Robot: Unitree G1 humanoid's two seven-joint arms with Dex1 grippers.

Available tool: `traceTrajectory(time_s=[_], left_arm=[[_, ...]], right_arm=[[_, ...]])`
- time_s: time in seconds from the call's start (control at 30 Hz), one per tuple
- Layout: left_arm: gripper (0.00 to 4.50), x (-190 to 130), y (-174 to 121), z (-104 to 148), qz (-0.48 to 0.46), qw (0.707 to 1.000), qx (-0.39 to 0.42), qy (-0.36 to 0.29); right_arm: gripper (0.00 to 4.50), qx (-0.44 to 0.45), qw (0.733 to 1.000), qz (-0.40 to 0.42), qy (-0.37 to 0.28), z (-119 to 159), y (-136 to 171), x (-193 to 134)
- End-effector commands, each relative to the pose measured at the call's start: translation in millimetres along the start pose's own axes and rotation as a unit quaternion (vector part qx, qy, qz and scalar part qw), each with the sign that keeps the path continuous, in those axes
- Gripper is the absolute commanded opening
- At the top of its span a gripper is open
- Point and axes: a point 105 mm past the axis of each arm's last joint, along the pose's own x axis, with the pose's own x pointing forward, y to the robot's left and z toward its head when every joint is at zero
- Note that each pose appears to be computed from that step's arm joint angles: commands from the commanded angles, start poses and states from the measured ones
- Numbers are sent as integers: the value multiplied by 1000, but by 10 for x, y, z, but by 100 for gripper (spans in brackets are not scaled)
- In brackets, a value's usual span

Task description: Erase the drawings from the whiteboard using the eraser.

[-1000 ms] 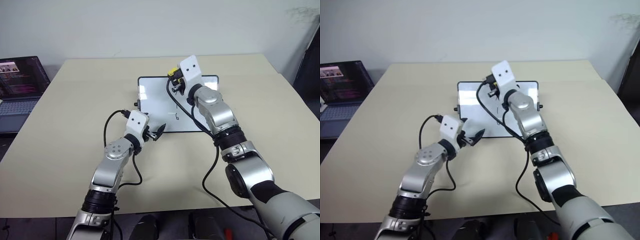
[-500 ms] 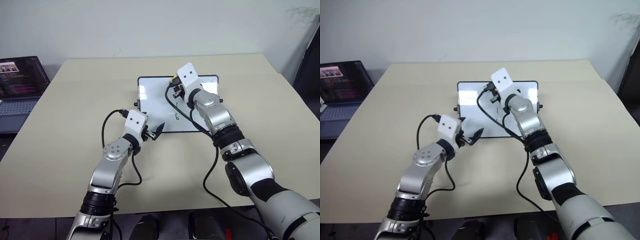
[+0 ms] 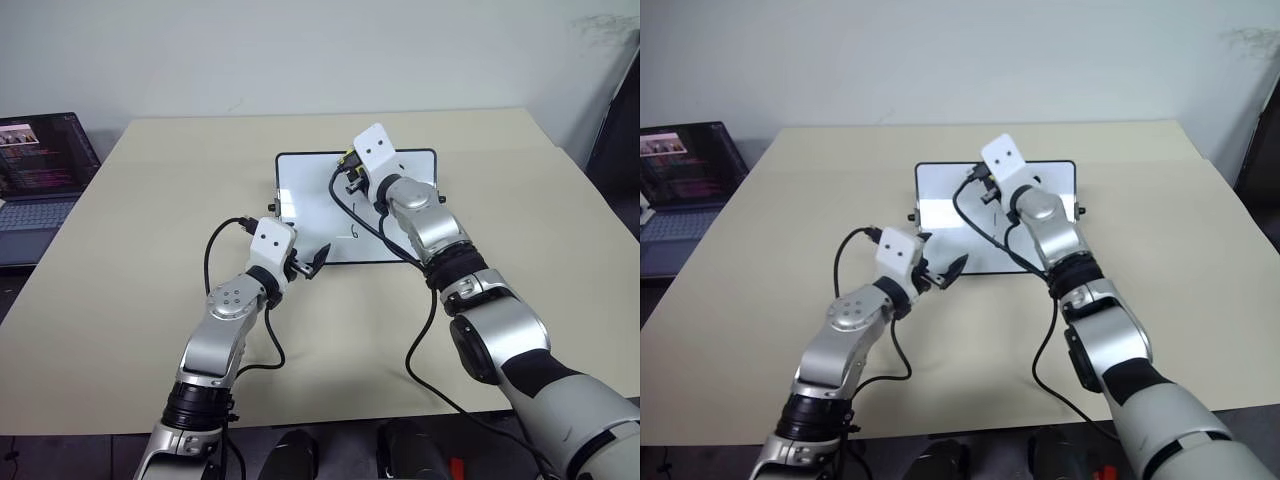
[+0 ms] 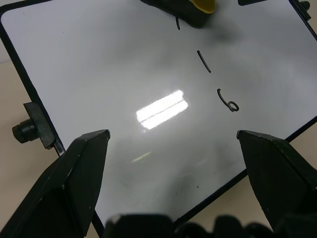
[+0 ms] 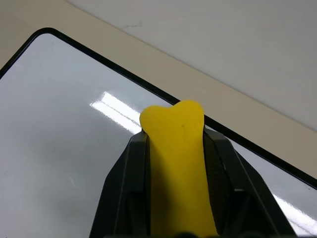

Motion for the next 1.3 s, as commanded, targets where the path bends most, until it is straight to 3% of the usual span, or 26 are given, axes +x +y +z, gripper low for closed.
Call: traceTrajectory(time_s=[0.03, 0.5, 1.3], left_arm=[[450, -7, 43, 207, 10, 999, 11, -35], [450, -18, 152, 223, 26, 999, 16, -35], [450, 23, 84, 183, 23, 999, 3, -35]], right_arm=[[111, -9, 1000, -5, 13, -101, -69, -56], [111, -10, 997, 22, 75, -608, 45, -264], [111, -15, 995, 11, 103, -783, -141, -520]])
